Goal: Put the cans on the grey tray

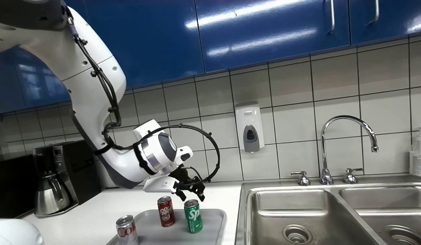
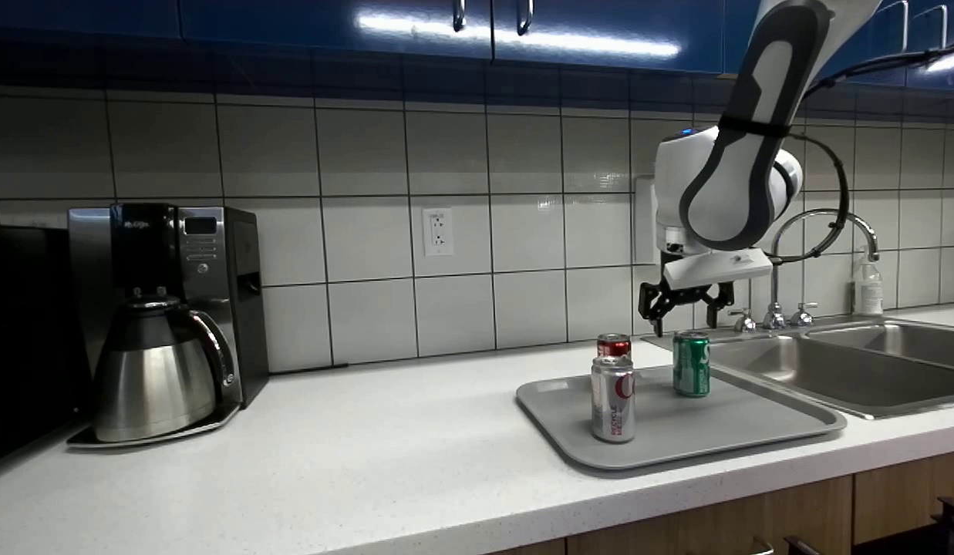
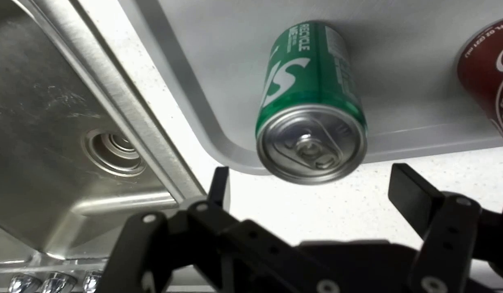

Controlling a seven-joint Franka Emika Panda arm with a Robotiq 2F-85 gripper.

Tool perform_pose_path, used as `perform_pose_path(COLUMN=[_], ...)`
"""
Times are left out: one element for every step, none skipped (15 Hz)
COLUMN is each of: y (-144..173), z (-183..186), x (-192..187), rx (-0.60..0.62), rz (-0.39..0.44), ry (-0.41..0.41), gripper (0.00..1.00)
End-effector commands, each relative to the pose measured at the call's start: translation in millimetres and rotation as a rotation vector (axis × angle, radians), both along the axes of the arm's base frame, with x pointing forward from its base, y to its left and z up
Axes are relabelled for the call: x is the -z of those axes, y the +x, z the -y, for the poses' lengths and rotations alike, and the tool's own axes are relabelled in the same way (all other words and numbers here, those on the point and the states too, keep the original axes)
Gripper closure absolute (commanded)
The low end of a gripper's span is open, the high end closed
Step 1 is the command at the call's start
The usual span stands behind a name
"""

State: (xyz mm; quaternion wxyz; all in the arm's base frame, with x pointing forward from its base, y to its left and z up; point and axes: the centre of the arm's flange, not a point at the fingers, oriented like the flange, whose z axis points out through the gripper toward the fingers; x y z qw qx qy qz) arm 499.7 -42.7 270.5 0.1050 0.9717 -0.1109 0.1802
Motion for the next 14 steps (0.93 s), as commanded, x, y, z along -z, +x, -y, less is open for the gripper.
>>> perform_pose_path(y=[-11, -12, -14, -16, -18, -21, -23, -26, -29, -33, -37, -41, -45, -50], z=[-10, -12, -15, -19, -22, -25, -27, -31, -33, -37, -40, -44, -47, -51], x=[-26, -30, -35, -41, -46, -51, -56, -61, -65, -70, -74, -78, -82, -85], rx=[-0.010, -0.016, -0.027, -0.038, -0.052, -0.063, -0.073, -0.083, -0.093, -0.102, -0.111, -0.120, -0.127, -0.132], rz=[0.038, 0.045, 0.055, 0.064, 0.074, 0.081, 0.087, 0.094, 0.100, 0.106, 0.110, 0.112, 0.115, 0.115], ry=[0.009, 0.009, 0.009, 0.008, 0.008, 0.012, 0.014, 0.016, 0.018, 0.022, 0.026, 0.029, 0.033, 0.037], gripper=[0.00, 0.00, 0.00, 0.00, 0.00, 0.00, 0.00, 0.00, 0.00, 0.00, 0.00, 0.00, 0.00, 0.00])
